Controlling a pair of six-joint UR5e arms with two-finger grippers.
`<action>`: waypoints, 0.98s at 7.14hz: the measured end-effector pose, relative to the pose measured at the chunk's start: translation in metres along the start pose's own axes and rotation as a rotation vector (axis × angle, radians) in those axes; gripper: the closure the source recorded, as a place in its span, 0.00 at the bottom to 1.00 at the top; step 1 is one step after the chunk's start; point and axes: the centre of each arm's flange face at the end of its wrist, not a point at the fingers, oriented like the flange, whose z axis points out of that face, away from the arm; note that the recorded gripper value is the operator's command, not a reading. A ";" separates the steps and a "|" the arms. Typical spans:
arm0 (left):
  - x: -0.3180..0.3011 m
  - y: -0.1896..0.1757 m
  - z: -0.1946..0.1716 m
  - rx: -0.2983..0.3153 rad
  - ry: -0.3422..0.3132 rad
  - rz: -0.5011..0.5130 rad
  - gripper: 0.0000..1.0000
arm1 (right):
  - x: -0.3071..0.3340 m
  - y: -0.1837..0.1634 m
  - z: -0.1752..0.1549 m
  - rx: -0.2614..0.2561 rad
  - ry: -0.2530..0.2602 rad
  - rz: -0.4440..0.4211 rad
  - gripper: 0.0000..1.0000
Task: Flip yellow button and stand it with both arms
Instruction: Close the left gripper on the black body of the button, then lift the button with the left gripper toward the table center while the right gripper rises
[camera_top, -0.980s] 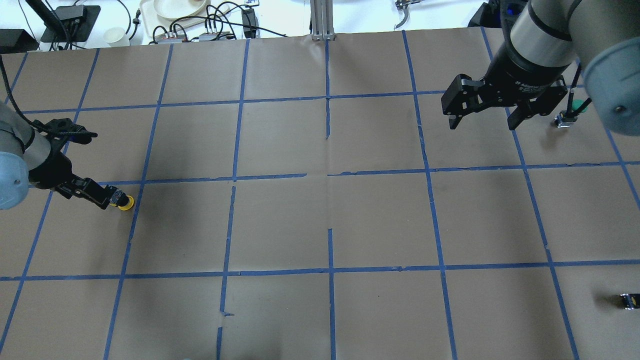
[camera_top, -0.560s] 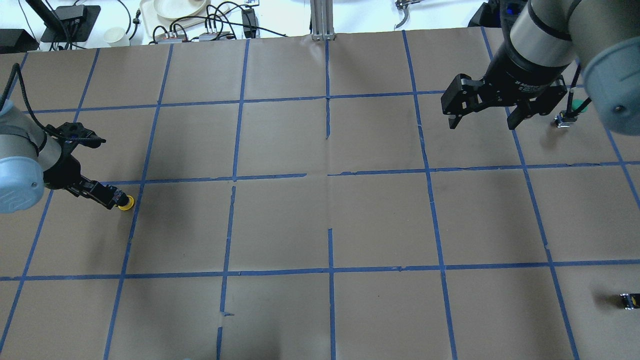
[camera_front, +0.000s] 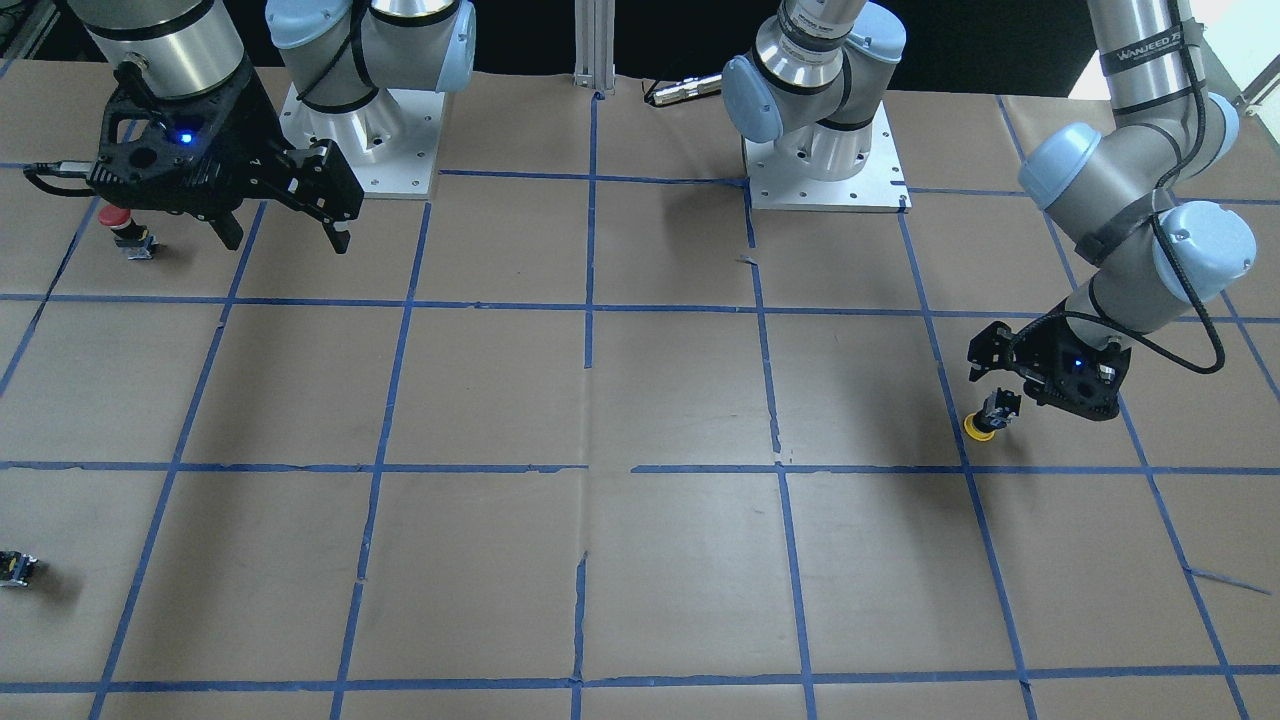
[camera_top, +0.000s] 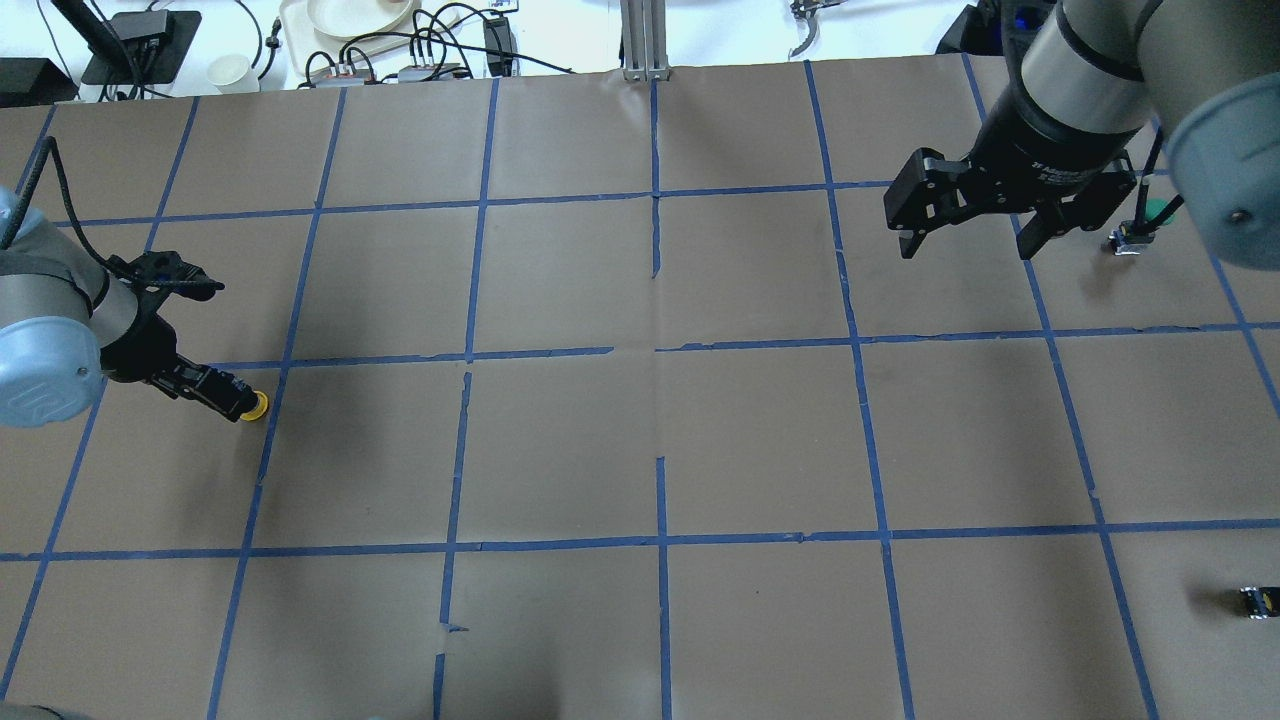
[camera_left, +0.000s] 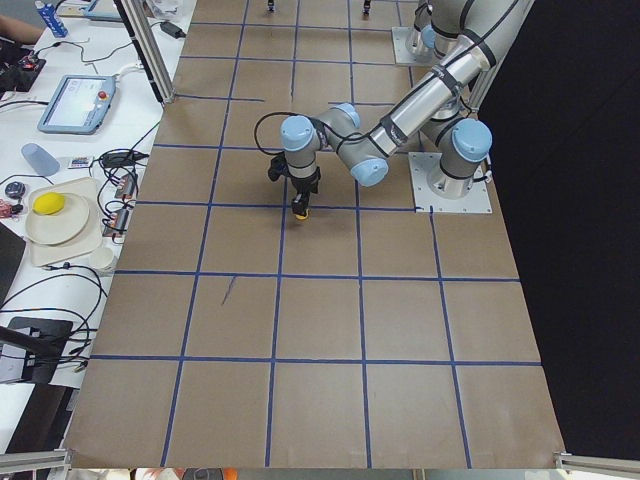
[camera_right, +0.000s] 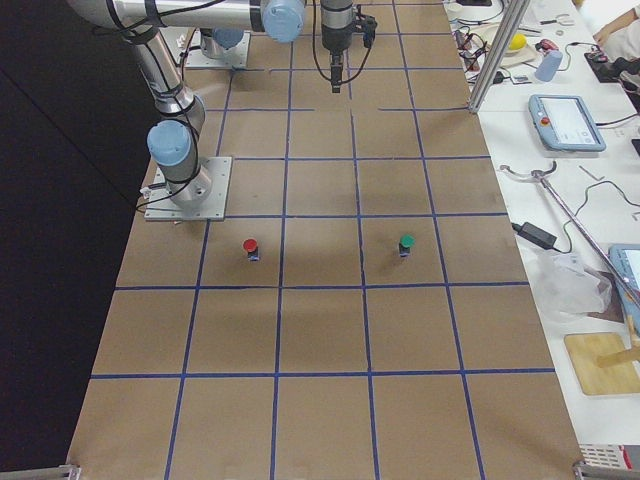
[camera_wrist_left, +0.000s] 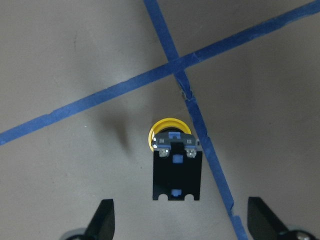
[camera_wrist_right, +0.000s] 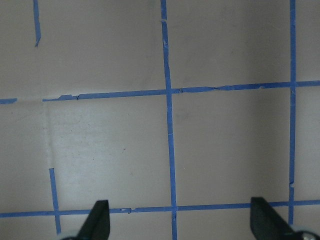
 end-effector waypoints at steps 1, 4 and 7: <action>-0.001 -0.001 0.002 -0.001 0.002 -0.001 0.24 | 0.001 -0.001 0.001 -0.001 0.002 0.001 0.00; 0.000 -0.003 0.004 0.015 0.021 -0.006 0.35 | 0.000 -0.008 0.006 -0.002 0.006 -0.002 0.00; 0.000 -0.005 0.008 0.018 0.033 -0.007 0.98 | -0.002 -0.028 0.012 -0.010 -0.003 0.004 0.00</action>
